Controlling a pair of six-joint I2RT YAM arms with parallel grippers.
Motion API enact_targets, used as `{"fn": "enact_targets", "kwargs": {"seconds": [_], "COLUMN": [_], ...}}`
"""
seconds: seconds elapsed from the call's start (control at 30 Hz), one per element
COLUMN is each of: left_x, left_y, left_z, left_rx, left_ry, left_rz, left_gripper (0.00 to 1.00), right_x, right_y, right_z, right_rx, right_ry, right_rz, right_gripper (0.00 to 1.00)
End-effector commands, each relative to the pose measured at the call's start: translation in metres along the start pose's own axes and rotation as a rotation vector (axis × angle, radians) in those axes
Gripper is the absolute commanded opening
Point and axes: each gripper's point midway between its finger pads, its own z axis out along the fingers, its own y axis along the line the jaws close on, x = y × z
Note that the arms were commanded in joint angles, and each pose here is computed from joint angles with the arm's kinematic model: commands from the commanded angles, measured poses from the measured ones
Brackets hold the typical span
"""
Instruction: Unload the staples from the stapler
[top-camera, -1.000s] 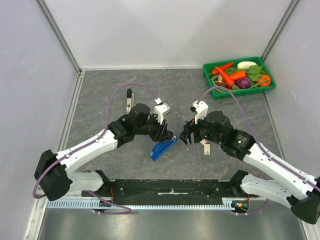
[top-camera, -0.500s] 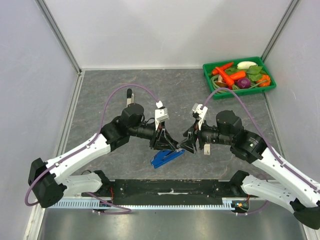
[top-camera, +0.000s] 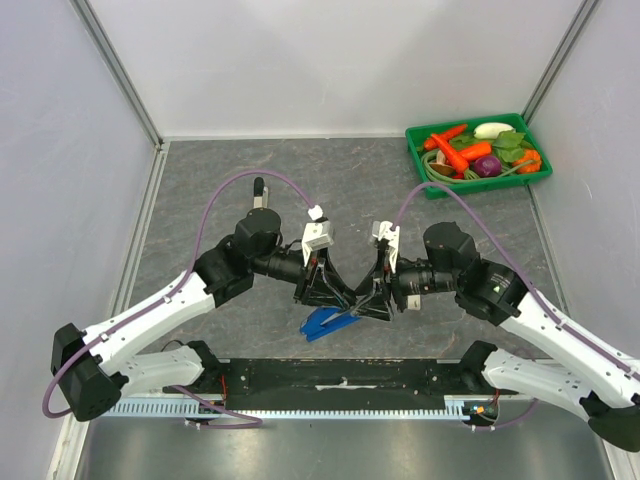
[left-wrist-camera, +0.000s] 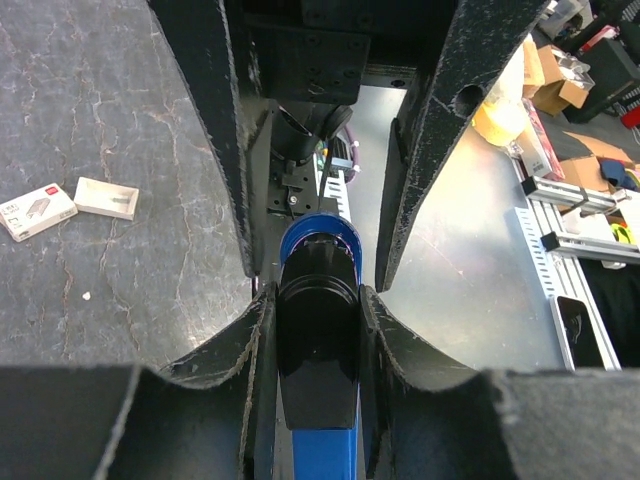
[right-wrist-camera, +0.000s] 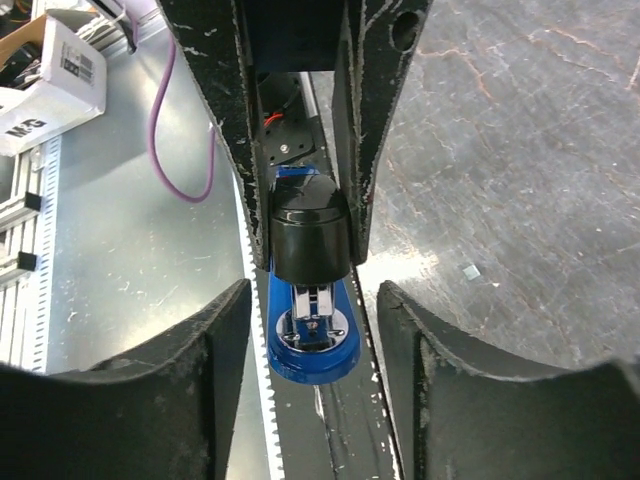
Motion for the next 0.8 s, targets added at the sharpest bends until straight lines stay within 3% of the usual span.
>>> {"fn": "enact_targets", "kwargs": {"seconds": [0.0, 0.13, 0.33, 0.77], "left_x": [-0.031, -0.033, -0.043, -0.109], "left_y": [-0.022, -0.026, -0.029, -0.025], "left_z": [-0.004, -0.005, -0.007, -0.030], "left_rx": [0.072, 0.084, 0.079, -0.125], "left_ry": [-0.072, -0.081, -0.116, -0.377], "left_rz": [0.108, 0.119, 0.143, 0.233], "left_gripper": [0.02, 0.02, 0.02, 0.02], "right_x": [-0.013, -0.007, 0.000, 0.024], "right_y": [0.016, 0.011, 0.009, -0.007], "right_z": [0.002, 0.006, 0.009, 0.018], "right_rx": [-0.076, -0.060, -0.057, 0.007], "right_ry": [-0.025, -0.015, -0.026, -0.079], "right_rz": [-0.036, -0.023, -0.001, 0.107], "right_gripper": [0.57, 0.47, 0.19, 0.11]}}
